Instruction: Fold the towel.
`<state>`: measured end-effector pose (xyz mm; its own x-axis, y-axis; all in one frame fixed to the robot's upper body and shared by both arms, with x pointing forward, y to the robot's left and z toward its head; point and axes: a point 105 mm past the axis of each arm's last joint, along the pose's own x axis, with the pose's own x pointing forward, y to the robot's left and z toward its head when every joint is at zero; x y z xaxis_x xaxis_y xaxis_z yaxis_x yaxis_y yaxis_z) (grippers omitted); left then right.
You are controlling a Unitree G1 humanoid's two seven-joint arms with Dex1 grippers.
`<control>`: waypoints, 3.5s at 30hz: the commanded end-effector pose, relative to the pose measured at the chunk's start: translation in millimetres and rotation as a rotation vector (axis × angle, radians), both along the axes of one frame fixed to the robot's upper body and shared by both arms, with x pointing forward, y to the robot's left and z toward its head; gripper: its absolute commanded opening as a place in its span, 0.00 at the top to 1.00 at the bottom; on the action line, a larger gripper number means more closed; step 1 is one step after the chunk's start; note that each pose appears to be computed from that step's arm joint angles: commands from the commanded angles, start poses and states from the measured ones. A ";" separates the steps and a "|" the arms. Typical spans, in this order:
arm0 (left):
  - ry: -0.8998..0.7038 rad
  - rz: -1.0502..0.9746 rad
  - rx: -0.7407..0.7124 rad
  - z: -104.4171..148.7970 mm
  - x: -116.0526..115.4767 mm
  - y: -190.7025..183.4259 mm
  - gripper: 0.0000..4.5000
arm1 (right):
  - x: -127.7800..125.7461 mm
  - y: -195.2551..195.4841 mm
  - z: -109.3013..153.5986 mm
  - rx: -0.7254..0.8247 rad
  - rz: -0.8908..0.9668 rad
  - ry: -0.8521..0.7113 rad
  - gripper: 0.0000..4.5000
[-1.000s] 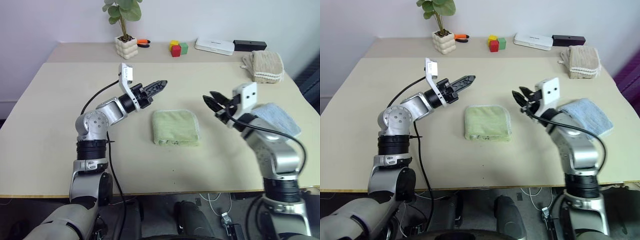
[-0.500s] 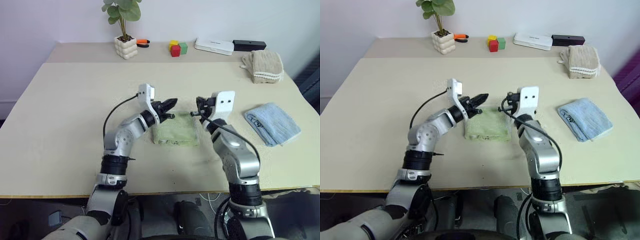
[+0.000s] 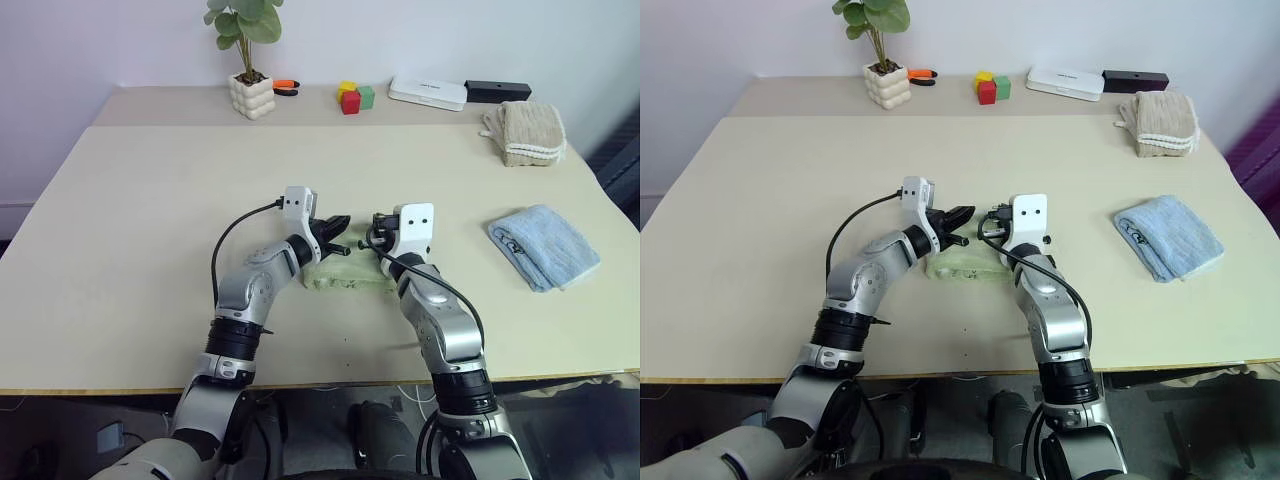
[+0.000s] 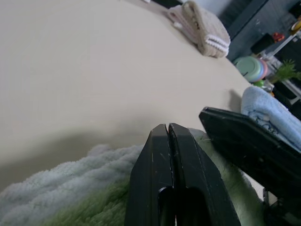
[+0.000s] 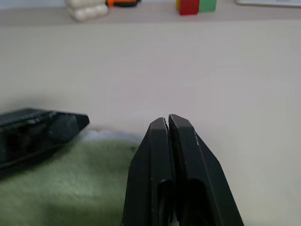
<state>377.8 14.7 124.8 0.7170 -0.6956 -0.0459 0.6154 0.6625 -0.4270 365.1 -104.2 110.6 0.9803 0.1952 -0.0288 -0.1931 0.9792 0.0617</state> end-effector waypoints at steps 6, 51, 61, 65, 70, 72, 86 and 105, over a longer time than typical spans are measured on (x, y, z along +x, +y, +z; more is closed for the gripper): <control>-0.033 0.031 0.009 -1.4 3.7 12.0 1.00 | 1.9 -15.9 -2.1 -0.030 -0.045 -0.030 0.99; 0.179 -0.229 -0.033 62.8 -42.1 165.6 0.00 | -64.8 -37.5 104.9 -0.146 0.709 -0.208 0.27; 0.482 -0.188 -0.135 -2.5 -49.0 167.3 0.00 | -62.7 -46.1 99.8 -0.228 0.715 -0.194 0.02; 0.584 -0.242 -0.277 -5.6 -49.6 147.7 0.00 | -57.4 -46.2 91.7 -0.299 0.698 -0.188 0.02; 0.656 -0.347 -0.340 -1.9 -56.2 124.4 0.00 | -54.7 -43.8 90.8 -0.302 0.702 -0.188 0.02; 0.689 -0.372 -0.325 -4.6 -58.3 116.1 0.00 | -52.6 -44.9 89.7 -0.310 0.690 -0.187 0.02; 0.730 -0.408 -0.308 -10.9 -48.1 80.5 0.00 | -51.0 -45.4 93.7 -0.319 0.652 -0.213 0.02; 0.831 -0.364 -0.279 -34.9 -32.8 71.1 0.88 | -46.9 -49.5 100.6 -0.329 0.601 -0.238 0.00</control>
<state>346.1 83.0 102.0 0.2624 -0.9430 -0.2046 0.2316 0.2674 -0.9353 320.1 -154.4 192.5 0.6938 0.7192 -0.0373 -0.6985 0.6594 -0.2781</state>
